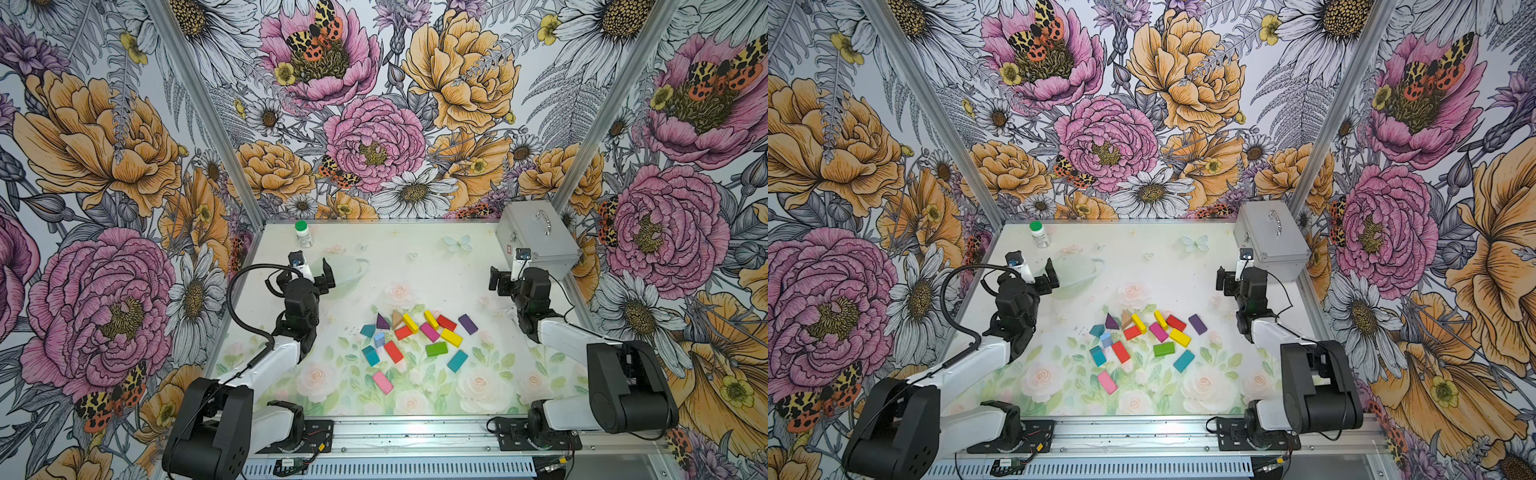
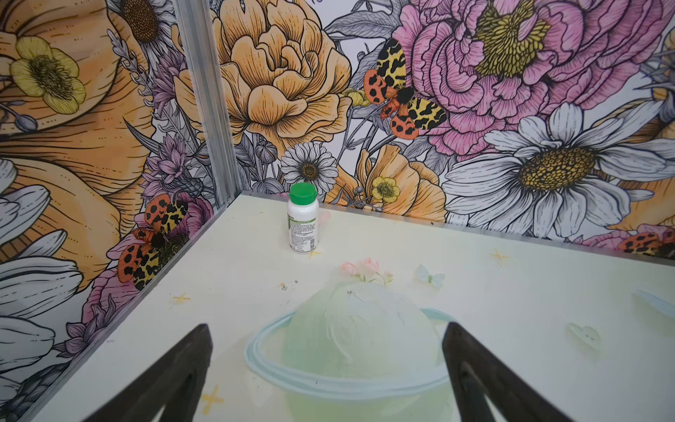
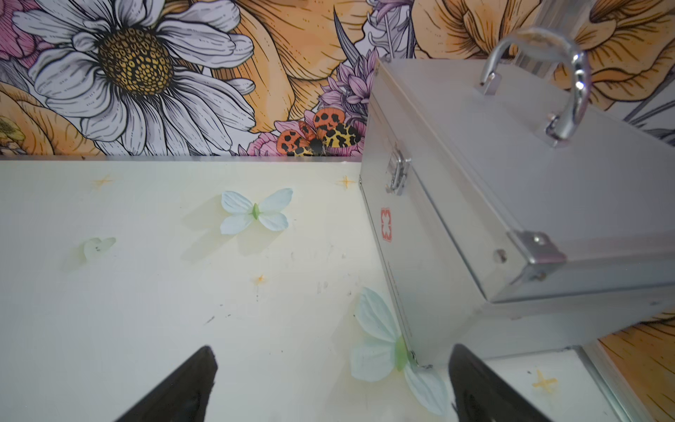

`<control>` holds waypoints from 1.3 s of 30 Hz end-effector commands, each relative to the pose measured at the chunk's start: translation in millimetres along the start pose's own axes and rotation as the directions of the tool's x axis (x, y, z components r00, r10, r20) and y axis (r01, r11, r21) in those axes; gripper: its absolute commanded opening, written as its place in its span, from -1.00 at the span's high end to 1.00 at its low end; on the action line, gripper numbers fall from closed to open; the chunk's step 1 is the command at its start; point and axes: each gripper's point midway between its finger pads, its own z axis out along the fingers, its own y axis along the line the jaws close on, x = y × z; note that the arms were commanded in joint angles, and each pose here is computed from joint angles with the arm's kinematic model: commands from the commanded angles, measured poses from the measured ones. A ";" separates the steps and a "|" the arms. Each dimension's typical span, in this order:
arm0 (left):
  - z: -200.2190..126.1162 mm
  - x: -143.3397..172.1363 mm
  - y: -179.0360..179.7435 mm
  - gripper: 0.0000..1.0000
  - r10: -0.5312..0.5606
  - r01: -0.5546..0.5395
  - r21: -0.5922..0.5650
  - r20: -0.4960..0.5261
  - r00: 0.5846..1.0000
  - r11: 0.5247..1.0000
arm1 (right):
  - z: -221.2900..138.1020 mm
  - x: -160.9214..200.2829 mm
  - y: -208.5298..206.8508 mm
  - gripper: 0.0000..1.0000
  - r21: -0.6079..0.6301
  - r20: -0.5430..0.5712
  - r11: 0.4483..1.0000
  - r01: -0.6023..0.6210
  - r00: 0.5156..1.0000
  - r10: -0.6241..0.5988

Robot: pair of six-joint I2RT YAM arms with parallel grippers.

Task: Assemble a piece of candy with building blocks
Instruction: Pick up the building block from the center of the board.

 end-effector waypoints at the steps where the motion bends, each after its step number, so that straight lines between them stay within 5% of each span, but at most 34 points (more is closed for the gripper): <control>1: -12.8 22.9 15.3 -0.97 -0.052 0.026 -0.135 -0.199 0.979 0.991 | -14.9 10.5 15.3 -0.99 -0.049 -0.170 0.996 -0.074 0.983 0.065; 6: -29.8 41.9 -44.5 -0.97 -0.080 0.127 0.081 -0.434 0.897 0.989 | -51.0 13.3 56.8 -1.00 -0.235 -0.368 0.957 -0.167 0.927 0.072; 10: -61.0 74.6 -94.0 -0.97 -0.100 0.314 0.237 -0.633 0.768 0.919 | -94.1 18.1 86.0 -0.99 -0.344 -0.424 0.917 -0.204 0.905 0.042; 16: -91.3 115.2 -138.4 -0.97 0.025 0.358 0.335 -0.759 0.650 0.872 | -115.2 49.9 126.9 -1.00 -0.447 -0.525 0.877 -0.176 0.846 -0.098; 20: -85.7 147.2 -140.1 -0.97 0.086 0.288 0.323 -0.786 0.612 0.902 | -108.4 76.0 150.8 -0.98 -0.498 -0.581 0.860 -0.110 0.778 -0.238; 26: -87.9 152.4 -153.9 -0.97 0.127 0.264 0.351 -0.783 0.609 0.898 | -98.3 75.4 184.5 -0.83 -0.589 -0.544 0.808 -0.019 0.750 -0.378; 35: -88.9 150.7 -160.0 -0.97 0.135 0.272 0.364 -0.784 0.606 0.891 | -84.4 105.3 219.0 0.10 -0.675 -0.536 0.736 0.041 0.658 -0.528; 39: -87.0 147.7 -160.8 -0.97 0.136 0.272 0.369 -0.779 0.612 0.889 | -78.6 107.0 228.4 0.18 -0.694 -0.526 0.718 0.050 0.645 -0.554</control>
